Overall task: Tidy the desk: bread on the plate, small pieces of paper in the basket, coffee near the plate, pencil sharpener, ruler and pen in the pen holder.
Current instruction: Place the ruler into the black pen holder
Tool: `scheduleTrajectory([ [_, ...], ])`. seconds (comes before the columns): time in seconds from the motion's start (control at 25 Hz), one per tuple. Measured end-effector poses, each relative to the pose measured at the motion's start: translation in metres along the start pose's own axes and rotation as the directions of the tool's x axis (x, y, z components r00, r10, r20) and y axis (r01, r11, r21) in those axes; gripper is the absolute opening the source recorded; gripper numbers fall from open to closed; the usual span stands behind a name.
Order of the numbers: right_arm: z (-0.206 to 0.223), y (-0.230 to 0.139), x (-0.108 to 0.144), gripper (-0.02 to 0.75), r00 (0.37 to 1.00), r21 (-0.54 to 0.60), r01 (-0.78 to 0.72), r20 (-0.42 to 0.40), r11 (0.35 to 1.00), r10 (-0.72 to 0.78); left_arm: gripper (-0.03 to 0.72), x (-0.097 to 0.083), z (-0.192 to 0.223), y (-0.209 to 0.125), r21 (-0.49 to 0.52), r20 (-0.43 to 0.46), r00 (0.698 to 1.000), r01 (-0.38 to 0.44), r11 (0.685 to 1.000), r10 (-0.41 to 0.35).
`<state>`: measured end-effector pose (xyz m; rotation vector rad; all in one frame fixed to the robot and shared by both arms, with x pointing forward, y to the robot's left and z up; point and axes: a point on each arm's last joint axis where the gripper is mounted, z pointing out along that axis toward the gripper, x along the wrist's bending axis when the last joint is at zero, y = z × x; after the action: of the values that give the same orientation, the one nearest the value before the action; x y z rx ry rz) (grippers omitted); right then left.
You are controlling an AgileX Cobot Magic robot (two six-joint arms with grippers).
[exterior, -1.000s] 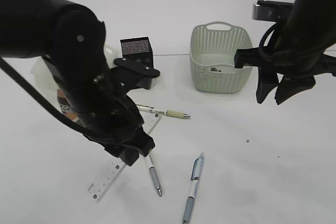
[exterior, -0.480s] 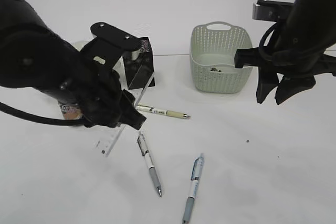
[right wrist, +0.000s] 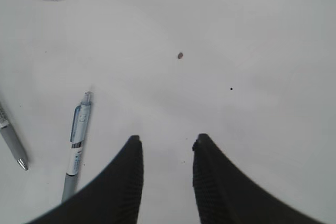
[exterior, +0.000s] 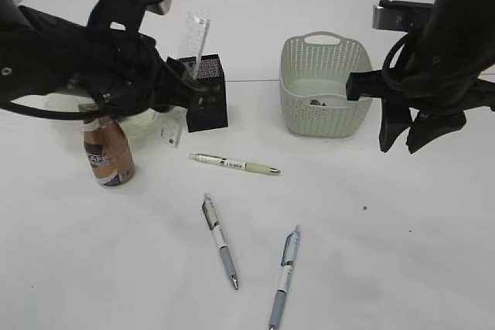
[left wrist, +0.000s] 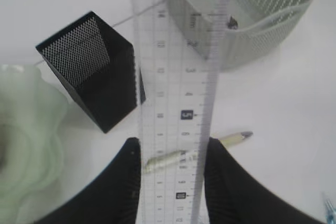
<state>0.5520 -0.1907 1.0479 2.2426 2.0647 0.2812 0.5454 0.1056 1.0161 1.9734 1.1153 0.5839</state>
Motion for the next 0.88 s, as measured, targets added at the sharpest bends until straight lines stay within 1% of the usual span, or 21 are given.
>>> scheduleTrajectory([
  [0.12, 0.0, 0.001, -0.002, 0.241, 1.0, -0.007, 0.009, 0.017, 1.0, -0.008, 0.253, 0.009, 0.0, 0.008, -0.087, 0.011, 1.0, 0.017, 0.996, -0.016],
  [0.2, 0.0, 0.001, -0.002, 0.242, 1.0, -0.01, 0.013, 0.024, 1.0, -0.012, 0.253, 0.011, -0.001, 0.014, -0.152, 0.03, 0.999, 0.023, 0.988, -0.018],
  [0.28, 0.0, 0.001, -0.002, 0.242, 1.0, -0.011, 0.014, 0.026, 1.0, -0.013, 0.253, 0.014, -0.002, 0.02, -0.223, 0.049, 0.999, 0.031, 0.974, -0.021],
  [0.4, 0.0, 0.001, -0.002, 0.242, 1.0, -0.011, 0.014, 0.026, 1.0, -0.013, 0.253, 0.021, -0.001, 0.026, -0.3, 0.066, 0.997, 0.046, 0.953, -0.027],
  [0.6, 0.0, 0.001, -0.002, 0.241, 1.0, -0.011, 0.014, 0.026, 1.0, -0.013, 0.253, 0.037, 0.019, 0.032, -0.334, 0.054, 0.998, 0.056, 0.941, -0.041],
  [0.76, 0.0, 0.001, -0.003, 0.241, 0.999, -0.013, 0.017, 0.031, 1.0, -0.016, 0.254, 0.045, 0.038, 0.038, -0.383, 0.063, 0.997, 0.06, 0.922, -0.039],
  [0.88, 0.0, 0.002, -0.005, 0.241, 0.998, -0.022, 0.027, 0.051, 0.999, -0.026, 0.254, 0.051, 0.056, 0.04, -0.415, 0.073, 0.997, 0.066, 0.907, -0.039],
])
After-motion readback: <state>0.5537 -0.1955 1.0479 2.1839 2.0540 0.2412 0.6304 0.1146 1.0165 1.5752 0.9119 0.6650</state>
